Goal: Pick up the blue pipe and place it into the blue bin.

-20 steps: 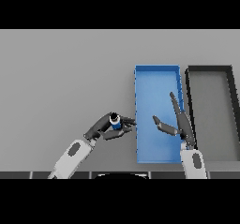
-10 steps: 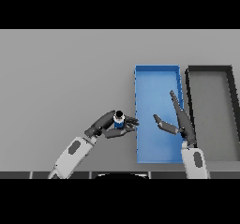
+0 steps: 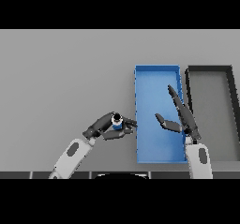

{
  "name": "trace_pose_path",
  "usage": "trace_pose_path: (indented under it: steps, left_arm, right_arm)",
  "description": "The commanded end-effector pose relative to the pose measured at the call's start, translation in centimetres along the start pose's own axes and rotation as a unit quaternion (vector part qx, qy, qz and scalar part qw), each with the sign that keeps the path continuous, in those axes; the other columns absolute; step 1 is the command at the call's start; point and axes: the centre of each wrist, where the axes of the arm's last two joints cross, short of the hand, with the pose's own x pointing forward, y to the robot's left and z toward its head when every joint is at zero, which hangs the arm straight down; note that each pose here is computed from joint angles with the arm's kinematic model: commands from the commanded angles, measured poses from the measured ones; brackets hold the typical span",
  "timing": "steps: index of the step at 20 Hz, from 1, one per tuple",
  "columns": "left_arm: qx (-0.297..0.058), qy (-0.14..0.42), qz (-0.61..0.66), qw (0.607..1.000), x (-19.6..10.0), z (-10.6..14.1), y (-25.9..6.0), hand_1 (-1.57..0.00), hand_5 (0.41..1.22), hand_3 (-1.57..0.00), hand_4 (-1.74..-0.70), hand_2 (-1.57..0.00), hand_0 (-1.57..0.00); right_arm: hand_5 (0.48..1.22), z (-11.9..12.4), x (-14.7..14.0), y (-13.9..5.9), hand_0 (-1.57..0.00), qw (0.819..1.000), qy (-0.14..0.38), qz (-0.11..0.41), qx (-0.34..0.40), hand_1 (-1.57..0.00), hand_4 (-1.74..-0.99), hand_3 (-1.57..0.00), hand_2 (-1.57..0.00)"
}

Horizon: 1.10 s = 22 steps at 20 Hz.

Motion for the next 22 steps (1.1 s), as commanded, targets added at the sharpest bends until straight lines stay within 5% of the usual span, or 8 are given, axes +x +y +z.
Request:
trace_pose_path:
  steps: [1,5,10,13,22]
  left_arm:
    - [0.003,0.004,0.000,1.000,0.0,0.1,0.0,-1.57,1.221,-1.57,-1.47,-1.57,-1.57]
    - [0.003,0.008,-0.009,1.000,0.0,-0.2,-0.1,-1.57,1.221,-1.57,-1.47,-1.57,-1.57]
    - [0.000,0.007,-0.013,1.000,0.5,-0.3,-0.2,-1.57,1.221,-1.57,-1.47,-1.57,-1.57]
    - [-0.002,0.008,-0.015,1.000,0.2,-0.6,-0.4,-1.57,1.221,-1.57,-1.47,-1.57,-1.57]
    - [-0.013,0.006,-0.012,1.000,0.3,-0.9,0.1,-1.57,1.221,-1.57,-1.47,-1.57,-1.57]
  right_arm:
    - [0.592,-0.3,0.8,-0.5,0.00,1.000,-0.024,-0.006,0.018,-0.01,-1.175,0.00,-0.03]
    - [0.579,-1.6,5.4,-1.7,0.00,0.993,-0.047,-0.006,0.105,0.00,-1.171,0.00,-0.01]
    - [0.537,-2.9,10.2,-0.4,0.00,0.971,-0.076,0.035,0.224,0.00,-1.219,0.00,0.00]
    - [0.523,-3.9,11.6,0.8,0.00,0.959,-0.082,0.044,0.268,0.00,-1.256,0.00,0.00]
    - [0.514,-6.8,12.9,4.9,0.00,0.925,-0.063,0.044,0.373,0.00,-1.201,0.00,0.00]
